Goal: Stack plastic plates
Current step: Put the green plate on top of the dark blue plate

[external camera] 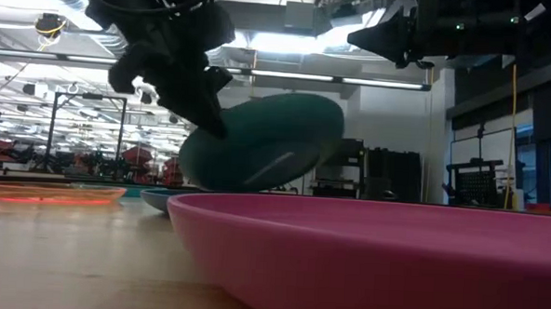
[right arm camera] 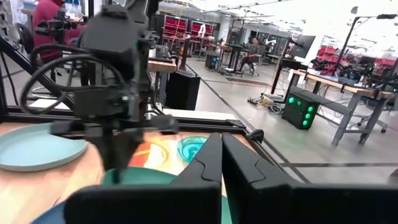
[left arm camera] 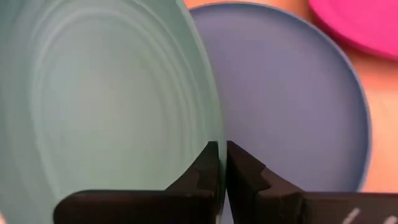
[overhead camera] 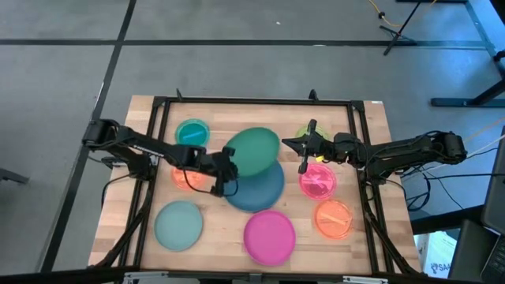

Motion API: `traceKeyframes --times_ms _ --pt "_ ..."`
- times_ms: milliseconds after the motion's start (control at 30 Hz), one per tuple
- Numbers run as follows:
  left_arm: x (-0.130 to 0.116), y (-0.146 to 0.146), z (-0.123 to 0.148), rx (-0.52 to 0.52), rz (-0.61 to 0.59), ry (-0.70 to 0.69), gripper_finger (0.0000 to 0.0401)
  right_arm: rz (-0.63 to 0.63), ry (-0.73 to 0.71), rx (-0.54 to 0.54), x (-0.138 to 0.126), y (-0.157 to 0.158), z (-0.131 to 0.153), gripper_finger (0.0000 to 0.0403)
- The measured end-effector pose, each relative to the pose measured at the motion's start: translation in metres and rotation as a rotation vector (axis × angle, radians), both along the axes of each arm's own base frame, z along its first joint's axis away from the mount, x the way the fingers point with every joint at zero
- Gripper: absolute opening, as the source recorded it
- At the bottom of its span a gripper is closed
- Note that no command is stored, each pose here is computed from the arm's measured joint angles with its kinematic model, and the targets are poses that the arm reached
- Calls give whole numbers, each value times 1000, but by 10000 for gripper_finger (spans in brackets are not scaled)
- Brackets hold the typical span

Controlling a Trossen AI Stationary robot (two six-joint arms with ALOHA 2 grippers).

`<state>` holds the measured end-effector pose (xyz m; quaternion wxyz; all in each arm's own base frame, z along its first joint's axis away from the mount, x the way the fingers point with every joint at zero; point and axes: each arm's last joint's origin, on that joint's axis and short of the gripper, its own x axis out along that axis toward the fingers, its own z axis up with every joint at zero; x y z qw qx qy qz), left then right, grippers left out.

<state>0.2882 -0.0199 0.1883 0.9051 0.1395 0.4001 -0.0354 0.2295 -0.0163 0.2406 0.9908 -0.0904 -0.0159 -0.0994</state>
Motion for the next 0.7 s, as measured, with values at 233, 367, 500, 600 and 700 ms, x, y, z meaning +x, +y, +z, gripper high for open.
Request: traceKeyframes --times_ms 233,367,500,600,700 --pt "3 -30 -9 -24 -79 4 10 1 -8 -1 0 0 1 1" --pt "2 -39 -8 9 -75 -12 10 1 8 1 0 0 -1 1" --pt "1 -47 -5 76 -78 -28 10 1 16 4 0 0 -2 1" --pt "5 -53 3 69 -96 -59 10 2 26 5 0 0 -3 1" --pt "9 -60 10 38 -128 -102 10 -5 28 5 0 0 -3 1"
